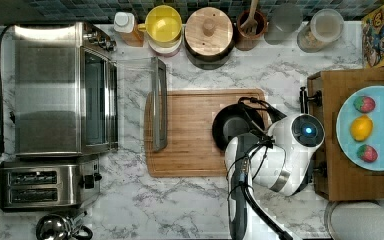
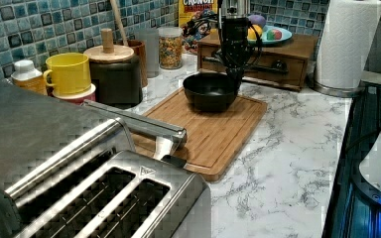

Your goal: Pick up the bowl.

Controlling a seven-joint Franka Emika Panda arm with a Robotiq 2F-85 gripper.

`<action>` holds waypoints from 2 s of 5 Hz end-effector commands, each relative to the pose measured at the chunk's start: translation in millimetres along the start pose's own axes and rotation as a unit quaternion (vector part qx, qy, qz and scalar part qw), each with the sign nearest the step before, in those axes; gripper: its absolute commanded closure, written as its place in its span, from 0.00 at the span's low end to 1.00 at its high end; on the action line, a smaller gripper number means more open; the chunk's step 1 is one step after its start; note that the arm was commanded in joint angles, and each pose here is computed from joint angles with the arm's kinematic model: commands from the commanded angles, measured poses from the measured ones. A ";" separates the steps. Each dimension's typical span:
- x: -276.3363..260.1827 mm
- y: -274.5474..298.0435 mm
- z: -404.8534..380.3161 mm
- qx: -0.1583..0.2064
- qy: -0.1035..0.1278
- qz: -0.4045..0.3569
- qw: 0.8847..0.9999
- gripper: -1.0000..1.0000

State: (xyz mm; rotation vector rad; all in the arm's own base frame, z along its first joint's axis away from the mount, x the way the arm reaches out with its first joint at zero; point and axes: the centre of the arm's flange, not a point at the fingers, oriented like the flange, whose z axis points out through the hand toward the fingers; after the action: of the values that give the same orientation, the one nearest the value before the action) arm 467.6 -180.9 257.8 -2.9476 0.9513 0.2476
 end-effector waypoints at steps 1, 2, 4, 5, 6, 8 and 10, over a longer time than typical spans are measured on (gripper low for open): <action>18.2 -77.6 -163.8 0.054 0.103 0.031 0.993 1.00; 10.4 -120.7 -199.9 0.065 0.110 -0.004 0.992 1.00; -42.1 -192.0 -230.2 0.050 0.114 -0.146 0.981 1.00; -49.5 -201.4 -227.5 0.031 0.110 -0.172 0.978 1.00; -54.1 -195.4 -232.4 0.033 0.134 -0.160 0.977 1.00; -53.3 -186.7 -243.3 0.046 0.161 -0.090 0.982 1.00; -53.3 -186.7 -243.4 0.046 0.161 -0.090 0.982 1.00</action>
State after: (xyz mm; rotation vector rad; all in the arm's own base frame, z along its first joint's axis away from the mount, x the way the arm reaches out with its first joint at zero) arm 565.1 -7.0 434.7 -3.0738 0.5842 -0.0672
